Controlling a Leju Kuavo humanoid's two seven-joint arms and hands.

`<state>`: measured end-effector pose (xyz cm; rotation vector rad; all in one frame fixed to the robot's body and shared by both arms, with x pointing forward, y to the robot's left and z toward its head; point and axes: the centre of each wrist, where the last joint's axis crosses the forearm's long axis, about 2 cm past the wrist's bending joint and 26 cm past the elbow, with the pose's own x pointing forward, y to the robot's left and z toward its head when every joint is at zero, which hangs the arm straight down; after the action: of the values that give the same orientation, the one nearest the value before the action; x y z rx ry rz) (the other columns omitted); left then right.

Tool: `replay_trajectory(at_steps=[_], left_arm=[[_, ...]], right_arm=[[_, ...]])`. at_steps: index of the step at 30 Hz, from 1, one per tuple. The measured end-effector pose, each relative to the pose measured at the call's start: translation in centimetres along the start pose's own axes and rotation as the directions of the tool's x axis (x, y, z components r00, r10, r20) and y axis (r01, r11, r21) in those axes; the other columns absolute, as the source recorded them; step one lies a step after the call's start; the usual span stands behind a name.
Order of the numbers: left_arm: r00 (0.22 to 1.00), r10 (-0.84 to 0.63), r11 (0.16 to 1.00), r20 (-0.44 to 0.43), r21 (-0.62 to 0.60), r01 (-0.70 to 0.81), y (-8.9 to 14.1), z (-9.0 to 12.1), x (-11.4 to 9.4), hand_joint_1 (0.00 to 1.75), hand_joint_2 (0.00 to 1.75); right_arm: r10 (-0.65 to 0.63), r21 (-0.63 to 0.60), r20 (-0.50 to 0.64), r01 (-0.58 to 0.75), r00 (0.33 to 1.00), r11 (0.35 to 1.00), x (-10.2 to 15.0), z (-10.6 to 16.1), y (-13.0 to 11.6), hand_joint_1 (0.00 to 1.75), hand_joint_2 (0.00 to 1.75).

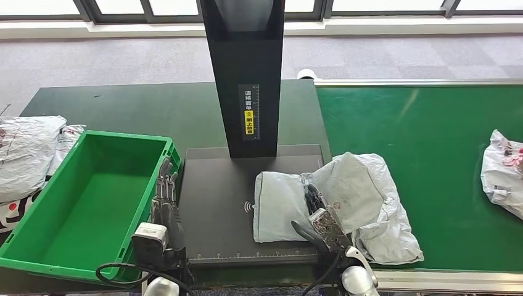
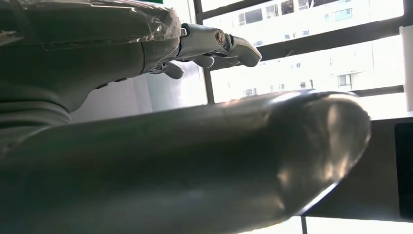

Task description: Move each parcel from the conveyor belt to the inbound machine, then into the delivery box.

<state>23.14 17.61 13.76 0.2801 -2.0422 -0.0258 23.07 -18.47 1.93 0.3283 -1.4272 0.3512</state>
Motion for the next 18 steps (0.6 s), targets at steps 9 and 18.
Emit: replay_trajectory(at_steps=[9,18], left_arm=[[1.000,-0.001,1.000,-0.016,-0.016,0.001,-0.3,0.1,-0.4,0.00,0.00],[1.000,-0.014,1.000,-0.024,-0.020,0.013,-0.5,0.3,-0.5,0.00,0.00]], right_arm=[[-0.036,0.046,-0.026,0.037,0.999,0.998,-0.1,-1.7,0.5,0.00,1.75],[-0.041,0.106,0.027,0.038,0.999,0.994,0.9,-4.6,0.6,0.00,1.75]])
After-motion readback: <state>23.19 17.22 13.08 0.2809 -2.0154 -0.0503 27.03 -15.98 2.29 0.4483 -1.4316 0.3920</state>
